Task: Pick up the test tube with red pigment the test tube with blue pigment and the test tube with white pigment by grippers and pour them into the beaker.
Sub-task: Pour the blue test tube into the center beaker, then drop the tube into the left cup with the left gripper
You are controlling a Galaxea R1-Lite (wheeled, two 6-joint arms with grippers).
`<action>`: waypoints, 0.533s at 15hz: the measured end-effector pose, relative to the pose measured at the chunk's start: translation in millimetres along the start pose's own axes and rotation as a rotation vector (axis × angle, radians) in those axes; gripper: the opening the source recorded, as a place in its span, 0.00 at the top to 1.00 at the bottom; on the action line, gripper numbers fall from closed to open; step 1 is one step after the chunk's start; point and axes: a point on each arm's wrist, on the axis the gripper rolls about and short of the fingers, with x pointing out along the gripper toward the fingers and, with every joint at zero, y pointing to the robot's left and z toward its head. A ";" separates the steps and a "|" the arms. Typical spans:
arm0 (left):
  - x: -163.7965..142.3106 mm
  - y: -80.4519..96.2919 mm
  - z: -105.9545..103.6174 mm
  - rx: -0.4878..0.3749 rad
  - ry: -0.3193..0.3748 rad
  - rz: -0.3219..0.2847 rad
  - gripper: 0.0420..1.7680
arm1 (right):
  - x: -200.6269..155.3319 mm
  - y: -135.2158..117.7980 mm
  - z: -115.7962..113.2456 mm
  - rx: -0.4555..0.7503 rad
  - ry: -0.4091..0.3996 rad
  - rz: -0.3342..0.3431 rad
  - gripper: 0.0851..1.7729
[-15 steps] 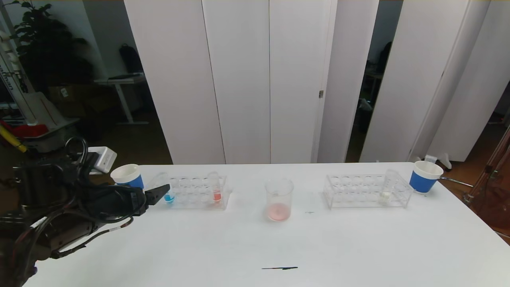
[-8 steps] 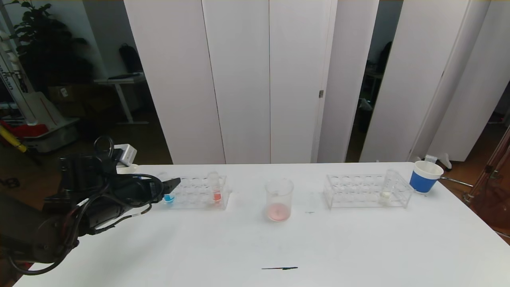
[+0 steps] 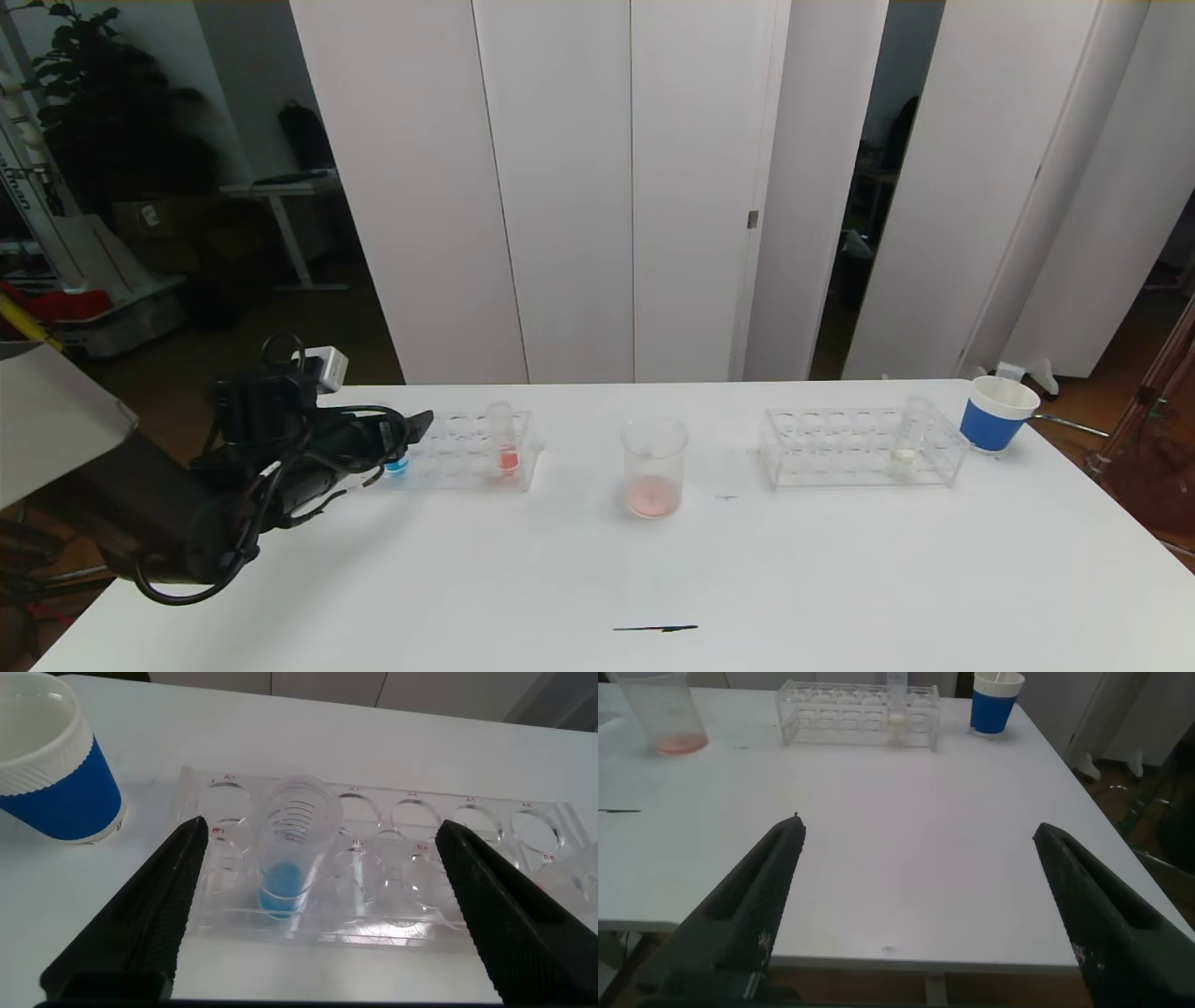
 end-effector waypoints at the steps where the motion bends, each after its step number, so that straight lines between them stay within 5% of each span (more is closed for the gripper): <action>1: 4.3 1.0 -2.7 0.003 -0.004 0.009 0.01 | 0.0 0.0 0.0 0.000 0.000 0.000 0.01; 8: 15.9 10.3 -9.7 0.003 -0.013 0.038 0.01 | 0.0 0.0 0.0 0.000 0.000 0.000 0.01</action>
